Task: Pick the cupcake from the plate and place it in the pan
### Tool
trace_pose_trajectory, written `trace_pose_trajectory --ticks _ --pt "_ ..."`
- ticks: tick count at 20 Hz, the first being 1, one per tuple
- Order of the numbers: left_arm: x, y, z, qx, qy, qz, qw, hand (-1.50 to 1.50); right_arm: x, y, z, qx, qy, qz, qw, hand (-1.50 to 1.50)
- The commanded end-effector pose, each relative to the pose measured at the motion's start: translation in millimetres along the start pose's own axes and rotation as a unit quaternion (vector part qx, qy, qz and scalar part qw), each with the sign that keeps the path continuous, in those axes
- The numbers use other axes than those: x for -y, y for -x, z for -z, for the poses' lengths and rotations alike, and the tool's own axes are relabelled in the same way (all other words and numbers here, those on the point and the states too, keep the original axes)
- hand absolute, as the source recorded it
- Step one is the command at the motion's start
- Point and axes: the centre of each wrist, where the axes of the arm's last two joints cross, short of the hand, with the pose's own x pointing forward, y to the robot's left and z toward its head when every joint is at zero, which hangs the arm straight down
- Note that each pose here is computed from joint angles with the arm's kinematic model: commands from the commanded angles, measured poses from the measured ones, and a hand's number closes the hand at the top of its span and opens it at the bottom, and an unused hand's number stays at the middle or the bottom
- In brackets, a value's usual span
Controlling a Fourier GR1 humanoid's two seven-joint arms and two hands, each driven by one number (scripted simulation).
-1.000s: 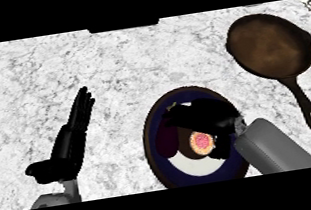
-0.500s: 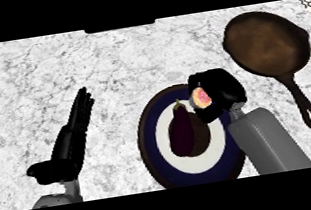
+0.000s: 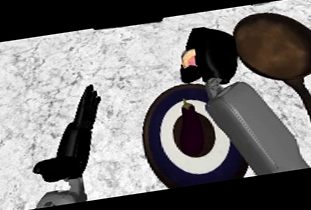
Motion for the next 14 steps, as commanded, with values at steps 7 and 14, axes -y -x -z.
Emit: trace_pose_trajectory --ticks 7,14 --pt "8 6 6 -0.002 -0.008 0.005 1.0000 0.00 17 -4 25 -0.118 0.096 0.121 0.981 1.50" --pt "10 13 -22 -0.005 -0.014 -0.005 0.9999 0.00 16 74 58 -0.151 0.163 0.110 0.969 1.50"
